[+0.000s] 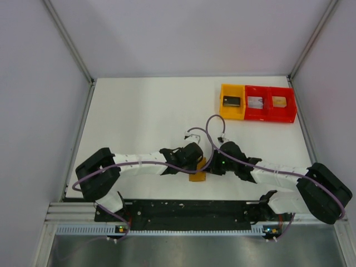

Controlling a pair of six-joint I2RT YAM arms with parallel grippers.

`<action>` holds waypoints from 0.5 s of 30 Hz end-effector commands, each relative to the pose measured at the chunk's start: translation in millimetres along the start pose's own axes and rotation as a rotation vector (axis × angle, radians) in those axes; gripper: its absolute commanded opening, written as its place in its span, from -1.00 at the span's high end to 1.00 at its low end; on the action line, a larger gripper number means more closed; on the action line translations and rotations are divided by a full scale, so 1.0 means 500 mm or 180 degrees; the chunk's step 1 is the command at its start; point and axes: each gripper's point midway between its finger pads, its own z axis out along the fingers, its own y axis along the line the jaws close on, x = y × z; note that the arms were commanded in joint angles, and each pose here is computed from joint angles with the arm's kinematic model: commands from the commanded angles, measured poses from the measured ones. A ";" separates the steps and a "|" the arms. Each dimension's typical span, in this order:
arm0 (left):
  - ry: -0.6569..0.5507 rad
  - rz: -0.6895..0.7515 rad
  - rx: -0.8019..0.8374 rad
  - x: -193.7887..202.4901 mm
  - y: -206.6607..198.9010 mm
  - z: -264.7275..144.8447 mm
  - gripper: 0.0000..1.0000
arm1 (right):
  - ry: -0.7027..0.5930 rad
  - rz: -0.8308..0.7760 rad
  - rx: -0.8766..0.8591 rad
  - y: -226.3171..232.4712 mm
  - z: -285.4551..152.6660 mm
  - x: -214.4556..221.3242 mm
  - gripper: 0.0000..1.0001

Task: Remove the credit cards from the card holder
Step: Open the card holder at the center of the board.

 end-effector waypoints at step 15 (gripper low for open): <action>-0.0079 0.0175 -0.0792 0.000 0.104 -0.010 1.00 | -0.0036 -0.0170 0.0490 -0.071 -0.014 0.011 1.00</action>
